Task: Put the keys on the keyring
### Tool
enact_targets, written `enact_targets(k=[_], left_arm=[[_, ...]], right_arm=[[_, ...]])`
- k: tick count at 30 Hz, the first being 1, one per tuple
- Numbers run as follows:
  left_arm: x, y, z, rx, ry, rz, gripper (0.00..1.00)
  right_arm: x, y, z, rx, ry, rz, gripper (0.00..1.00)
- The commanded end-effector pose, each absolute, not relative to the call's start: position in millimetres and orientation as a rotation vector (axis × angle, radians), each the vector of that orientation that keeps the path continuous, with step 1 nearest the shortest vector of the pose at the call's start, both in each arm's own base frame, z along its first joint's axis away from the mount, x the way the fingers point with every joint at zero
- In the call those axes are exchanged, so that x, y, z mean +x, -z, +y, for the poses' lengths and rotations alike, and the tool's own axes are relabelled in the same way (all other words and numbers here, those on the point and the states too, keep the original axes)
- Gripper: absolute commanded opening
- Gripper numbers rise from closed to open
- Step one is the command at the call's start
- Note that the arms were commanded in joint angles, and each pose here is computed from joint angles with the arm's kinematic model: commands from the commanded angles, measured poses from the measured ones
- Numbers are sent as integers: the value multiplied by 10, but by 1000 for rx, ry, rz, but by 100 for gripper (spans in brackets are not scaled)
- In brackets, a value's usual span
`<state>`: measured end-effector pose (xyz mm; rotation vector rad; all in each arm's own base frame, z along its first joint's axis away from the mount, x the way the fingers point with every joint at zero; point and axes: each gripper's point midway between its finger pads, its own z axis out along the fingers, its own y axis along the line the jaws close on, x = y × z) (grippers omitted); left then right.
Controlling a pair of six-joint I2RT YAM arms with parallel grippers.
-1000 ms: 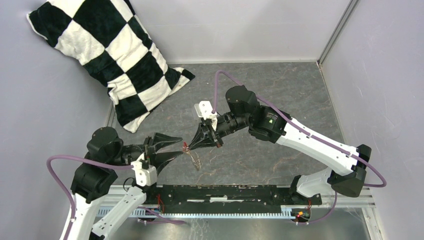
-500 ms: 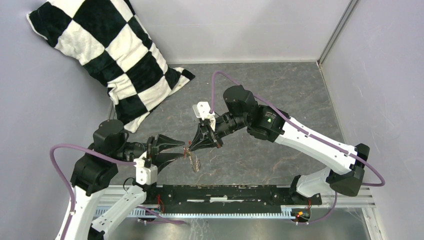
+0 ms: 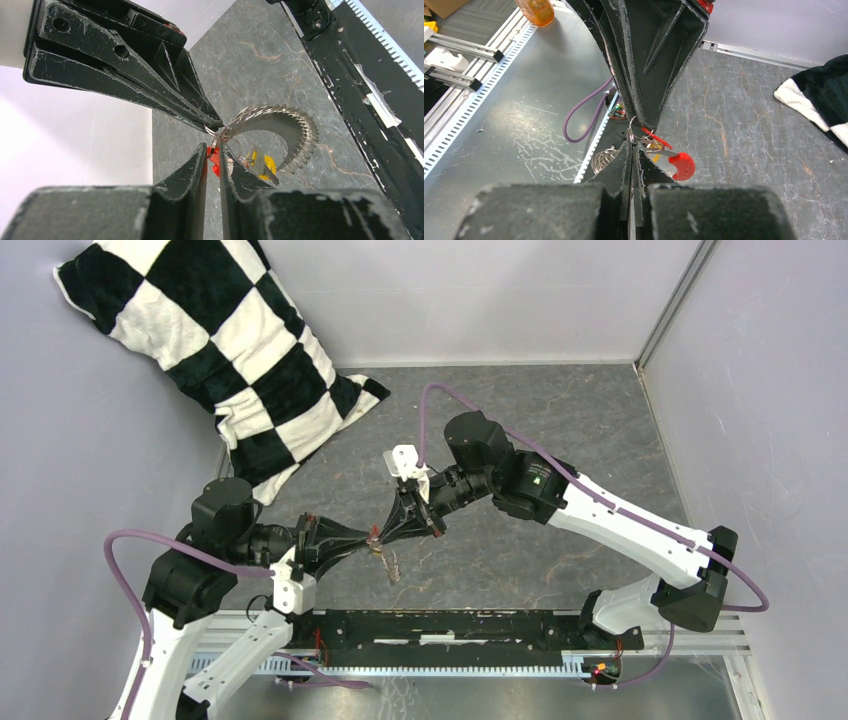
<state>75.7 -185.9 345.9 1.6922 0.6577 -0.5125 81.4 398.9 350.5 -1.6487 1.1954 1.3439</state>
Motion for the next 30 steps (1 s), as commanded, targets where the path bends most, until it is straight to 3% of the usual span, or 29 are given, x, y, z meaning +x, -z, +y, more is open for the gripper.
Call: enact_targets(k=[1, 12, 30], left_arm=[[660, -3583, -1873, 1698, 497, 548, 19], [634, -3499, -1849, 1710, 456, 510, 6], [655, -3292, -1803, 1766, 317, 402, 4]], right_arm=[[814, -3738, 3999, -1634, -1341, 1115, 1], [834, -3822, 4042, -1542, -1377, 1119, 1], [849, -4095, 4019, -1242, -1507, 1091, 1]])
